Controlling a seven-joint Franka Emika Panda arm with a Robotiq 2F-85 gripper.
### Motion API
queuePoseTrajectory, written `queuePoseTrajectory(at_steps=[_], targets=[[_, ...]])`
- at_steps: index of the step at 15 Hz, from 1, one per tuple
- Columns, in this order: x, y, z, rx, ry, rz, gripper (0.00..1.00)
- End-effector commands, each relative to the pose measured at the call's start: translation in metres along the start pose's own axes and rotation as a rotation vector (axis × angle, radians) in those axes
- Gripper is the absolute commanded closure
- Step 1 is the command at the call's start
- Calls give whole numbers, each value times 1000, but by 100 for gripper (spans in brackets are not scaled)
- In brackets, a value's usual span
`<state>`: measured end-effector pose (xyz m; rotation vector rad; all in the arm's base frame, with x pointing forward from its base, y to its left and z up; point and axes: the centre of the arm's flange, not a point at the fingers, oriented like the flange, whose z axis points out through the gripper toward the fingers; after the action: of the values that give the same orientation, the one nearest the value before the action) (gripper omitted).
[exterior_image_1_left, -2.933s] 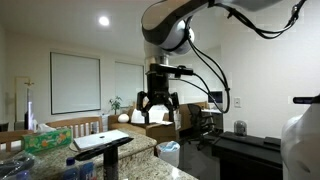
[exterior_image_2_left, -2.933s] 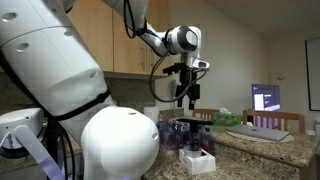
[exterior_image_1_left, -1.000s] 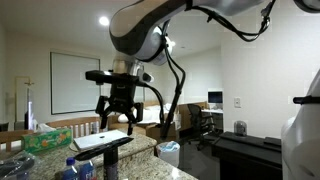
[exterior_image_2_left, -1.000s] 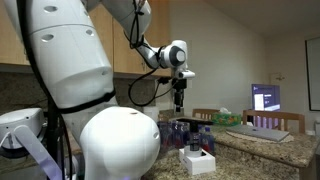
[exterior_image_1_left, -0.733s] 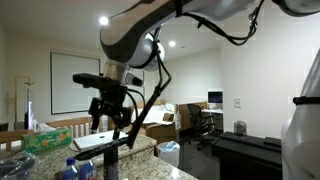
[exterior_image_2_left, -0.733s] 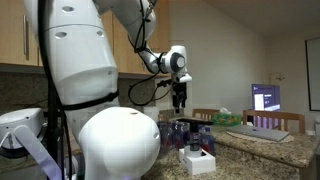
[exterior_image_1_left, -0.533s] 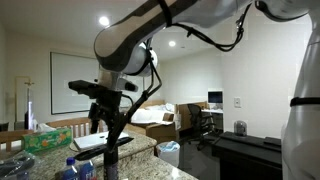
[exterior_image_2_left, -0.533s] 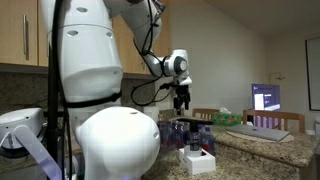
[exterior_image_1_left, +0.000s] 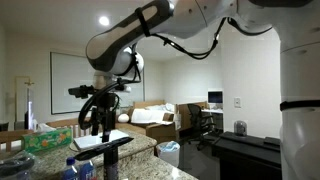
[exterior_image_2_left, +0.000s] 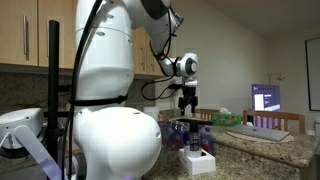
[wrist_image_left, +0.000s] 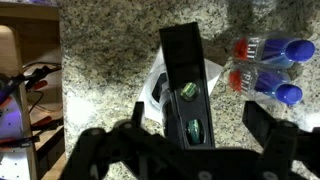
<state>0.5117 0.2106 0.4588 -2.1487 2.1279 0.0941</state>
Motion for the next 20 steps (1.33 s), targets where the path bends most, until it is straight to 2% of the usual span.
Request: queuePoseTrajectory(at_steps=[1, 6, 12, 19, 20], targets=[[-13, -18, -8, -34, -10, 44, 0], [-13, -25, 11, -82, -1, 32, 0], [-10, -23, 38, -94, 15, -8, 0], [-12, -29, 58, -114, 74, -64, 0], [-13, -29, 61, -121, 78, -71, 25]])
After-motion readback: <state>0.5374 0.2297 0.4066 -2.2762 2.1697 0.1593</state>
